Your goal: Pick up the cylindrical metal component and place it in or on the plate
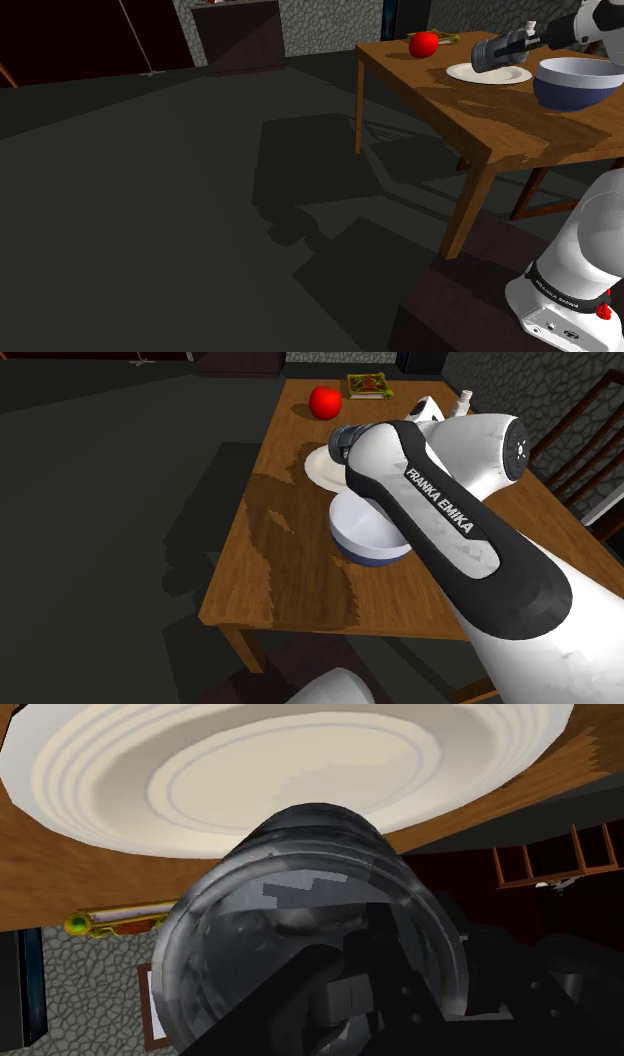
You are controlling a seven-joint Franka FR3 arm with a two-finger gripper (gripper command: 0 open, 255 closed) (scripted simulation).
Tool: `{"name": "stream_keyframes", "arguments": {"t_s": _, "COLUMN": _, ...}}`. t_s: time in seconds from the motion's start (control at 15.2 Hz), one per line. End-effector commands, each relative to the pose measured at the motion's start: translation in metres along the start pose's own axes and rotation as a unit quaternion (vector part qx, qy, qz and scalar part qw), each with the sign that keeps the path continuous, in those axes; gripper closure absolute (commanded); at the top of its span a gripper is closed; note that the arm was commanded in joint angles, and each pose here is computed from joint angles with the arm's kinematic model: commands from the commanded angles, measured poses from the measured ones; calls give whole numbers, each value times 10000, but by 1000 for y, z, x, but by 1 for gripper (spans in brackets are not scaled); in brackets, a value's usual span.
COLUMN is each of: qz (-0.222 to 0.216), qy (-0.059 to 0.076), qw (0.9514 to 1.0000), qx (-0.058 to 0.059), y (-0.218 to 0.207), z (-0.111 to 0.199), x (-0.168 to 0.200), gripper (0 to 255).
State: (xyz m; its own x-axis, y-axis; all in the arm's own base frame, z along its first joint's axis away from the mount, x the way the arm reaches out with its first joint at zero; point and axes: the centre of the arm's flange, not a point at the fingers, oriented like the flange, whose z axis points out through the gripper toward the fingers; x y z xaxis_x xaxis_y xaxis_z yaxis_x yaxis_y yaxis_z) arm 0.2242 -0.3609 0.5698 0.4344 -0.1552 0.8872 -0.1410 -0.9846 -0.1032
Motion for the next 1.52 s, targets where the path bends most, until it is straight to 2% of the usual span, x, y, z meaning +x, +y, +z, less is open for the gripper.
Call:
{"name": "stream_keyframes", "arguments": {"t_s": 0.0, "qz": 41, "qy": -96, "qw": 9999, "qx": 21, "y": 2, "z": 8, "x": -11, "gripper": 255}}
{"name": "stream_keyframes", "arguments": {"t_s": 0.4, "qz": 41, "qy": -96, "qw": 9999, "qx": 21, "y": 2, "z": 8, "x": -11, "gripper": 255}}
{"name": "stream_keyframes", "arguments": {"t_s": 0.46, "qz": 40, "qy": -96, "qw": 9999, "qx": 21, "y": 1, "z": 7, "x": -11, "gripper": 0}}
{"name": "stream_keyframes", "arguments": {"t_s": 0.79, "qz": 41, "qy": -96, "qw": 9999, "qx": 21, "y": 1, "z": 8, "x": -11, "gripper": 0}}
{"name": "stream_keyframes", "arguments": {"t_s": 1.06, "qz": 41, "qy": -96, "qw": 9999, "qx": 21, "y": 2, "z": -42, "x": -10, "gripper": 0}}
{"name": "stream_keyframes", "arguments": {"t_s": 1.45, "qz": 41, "qy": -96, "qw": 9999, "qx": 21, "y": 2, "z": -42, "x": -10, "gripper": 0}}
